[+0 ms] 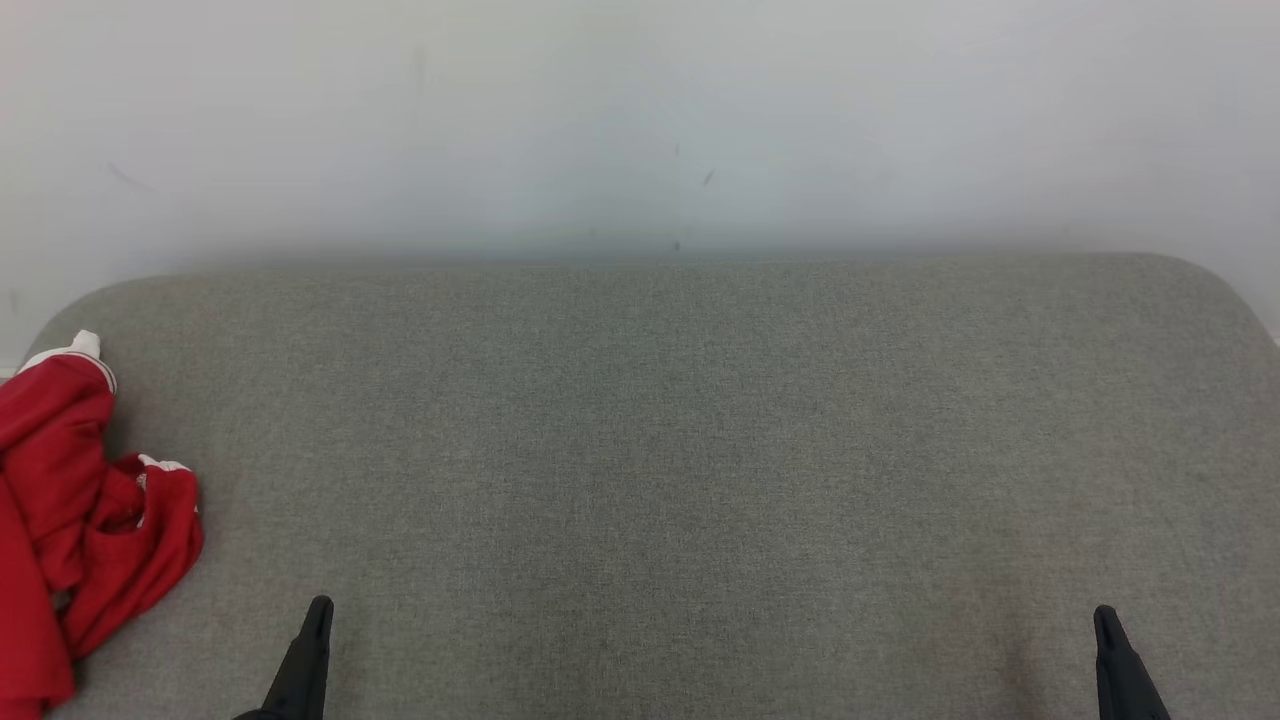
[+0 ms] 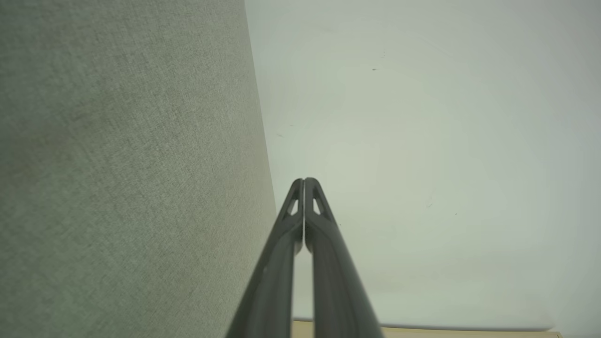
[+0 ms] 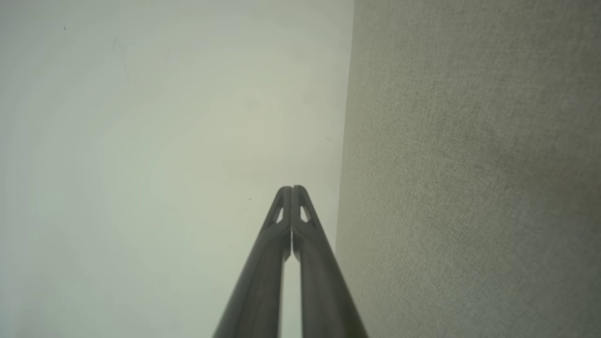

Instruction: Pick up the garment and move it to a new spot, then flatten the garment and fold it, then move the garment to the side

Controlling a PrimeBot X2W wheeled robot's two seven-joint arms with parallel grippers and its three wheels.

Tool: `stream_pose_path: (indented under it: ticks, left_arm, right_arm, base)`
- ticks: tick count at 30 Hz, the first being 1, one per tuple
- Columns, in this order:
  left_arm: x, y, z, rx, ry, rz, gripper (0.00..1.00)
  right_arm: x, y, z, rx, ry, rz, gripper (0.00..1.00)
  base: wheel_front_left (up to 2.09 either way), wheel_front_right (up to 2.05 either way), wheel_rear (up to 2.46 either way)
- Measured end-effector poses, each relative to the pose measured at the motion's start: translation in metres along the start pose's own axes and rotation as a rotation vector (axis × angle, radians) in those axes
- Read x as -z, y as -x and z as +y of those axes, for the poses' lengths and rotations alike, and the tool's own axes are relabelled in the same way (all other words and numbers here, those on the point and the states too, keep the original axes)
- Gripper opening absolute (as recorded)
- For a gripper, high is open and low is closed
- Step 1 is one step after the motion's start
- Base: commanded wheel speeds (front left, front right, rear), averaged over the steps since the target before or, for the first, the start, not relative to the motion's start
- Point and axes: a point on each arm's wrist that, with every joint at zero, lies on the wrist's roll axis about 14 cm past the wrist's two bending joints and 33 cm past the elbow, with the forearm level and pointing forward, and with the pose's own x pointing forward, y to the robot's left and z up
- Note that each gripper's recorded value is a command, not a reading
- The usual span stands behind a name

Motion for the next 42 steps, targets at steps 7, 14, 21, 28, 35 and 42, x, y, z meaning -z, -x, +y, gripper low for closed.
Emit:
stream_pose_path:
  ticks: [7, 14, 21, 28, 35, 42]
  left_arm:
    - [0.000, 0.000, 0.000, 0.000, 0.000, 0.000, 0.00]
    - [0.000, 0.000, 0.000, 0.000, 0.000, 0.000, 0.00]
    - [0.000, 0.000, 0.000, 0.000, 0.000, 0.000, 0.00]
    - [0.000, 0.000, 0.000, 0.000, 0.000, 0.000, 0.00]
    - [0.003, 0.006, 0.021, -0.064, 0.016, -0.008, 1.00]
    - [-0.001, 0.006, 0.019, -0.061, 0.008, -0.042, 1.00]
  right_arm:
    - [0.000, 0.000, 0.000, 0.000, 0.000, 0.000, 0.00]
    - [0.000, 0.000, 0.000, 0.000, 0.000, 0.000, 0.00]
    - [0.000, 0.000, 0.000, 0.000, 0.000, 0.000, 0.00]
    - [0.000, 0.000, 0.000, 0.000, 0.000, 0.000, 0.00]
    - [0.002, 0.003, -0.018, 0.059, -0.005, -0.004, 1.00]
    - [0.004, 0.003, -0.024, 0.077, 0.014, -0.009, 1.00]
  base:
    - [0.00, 0.00, 0.00]
    - [0.00, 0.00, 0.00]
    - [0.00, 0.00, 0.00]
    - [0.00, 0.00, 0.00]
    - [0.00, 0.00, 0.00]
    - [0.00, 0.00, 0.00]
